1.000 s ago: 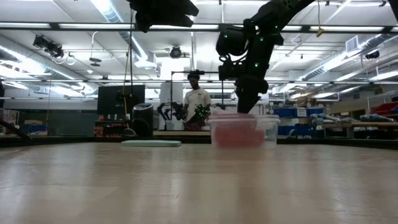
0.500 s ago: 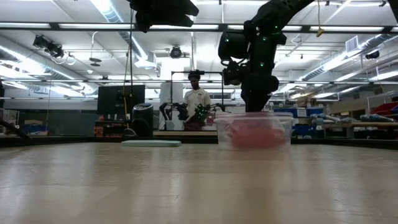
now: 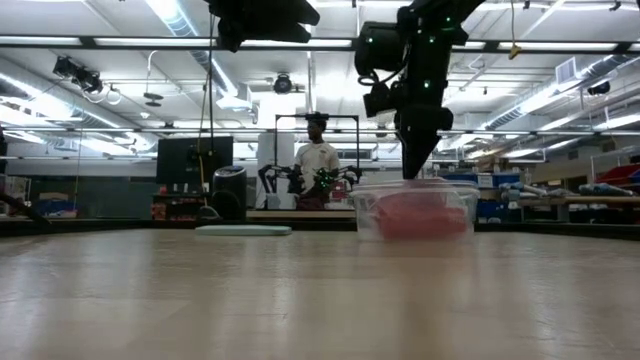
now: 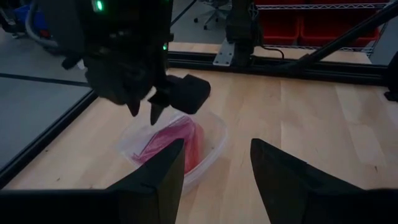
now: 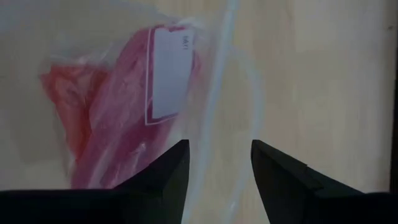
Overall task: Roll bandage
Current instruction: Put the transparent zip bag into the green tupperware
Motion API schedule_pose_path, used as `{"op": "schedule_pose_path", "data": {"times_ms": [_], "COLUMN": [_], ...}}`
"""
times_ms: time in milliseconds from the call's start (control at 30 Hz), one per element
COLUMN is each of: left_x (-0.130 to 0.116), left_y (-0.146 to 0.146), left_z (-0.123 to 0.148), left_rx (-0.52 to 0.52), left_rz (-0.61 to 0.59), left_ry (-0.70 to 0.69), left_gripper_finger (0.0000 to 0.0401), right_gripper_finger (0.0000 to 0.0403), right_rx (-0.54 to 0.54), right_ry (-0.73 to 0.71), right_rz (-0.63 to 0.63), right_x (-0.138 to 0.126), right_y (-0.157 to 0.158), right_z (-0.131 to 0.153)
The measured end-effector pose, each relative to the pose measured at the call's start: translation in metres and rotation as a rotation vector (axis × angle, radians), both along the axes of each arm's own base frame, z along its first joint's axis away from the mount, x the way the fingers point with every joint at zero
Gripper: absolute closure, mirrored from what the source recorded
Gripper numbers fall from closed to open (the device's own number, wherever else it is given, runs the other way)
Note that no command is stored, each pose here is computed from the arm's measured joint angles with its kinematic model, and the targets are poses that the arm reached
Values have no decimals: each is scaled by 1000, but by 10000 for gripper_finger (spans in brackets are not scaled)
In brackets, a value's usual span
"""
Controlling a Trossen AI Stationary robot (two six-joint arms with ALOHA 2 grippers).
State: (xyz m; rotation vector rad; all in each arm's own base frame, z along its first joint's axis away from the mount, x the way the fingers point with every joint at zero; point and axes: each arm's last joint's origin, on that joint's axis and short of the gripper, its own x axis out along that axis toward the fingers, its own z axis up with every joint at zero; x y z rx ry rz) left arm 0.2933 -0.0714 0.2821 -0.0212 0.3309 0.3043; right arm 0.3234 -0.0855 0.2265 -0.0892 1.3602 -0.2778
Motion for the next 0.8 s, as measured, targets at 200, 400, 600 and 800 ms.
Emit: {"op": "schedule_pose_path", "data": {"times_ms": [200,400,600,800], "left_x": [0,0,0,0], "left_y": [0,0,0,0], "left_z": [0,0,0,0], "left_rx": [-1,-2,-5,-5], "left_rz": [0,-2,-7,-9], "left_ry": [-4,-5,-5,-3], "left_gripper_finger": [215,215,215,215], "right_gripper_finger": [234,234,235,243], "right_rx": [46,89,76,121], "right_ry": [-61,-109,-140,-169], "right_rz": [76,159,117,24], "right_x": [0,10,11,9], "right_y": [11,24,17,2], "right_z": [11,8,10,10]}}
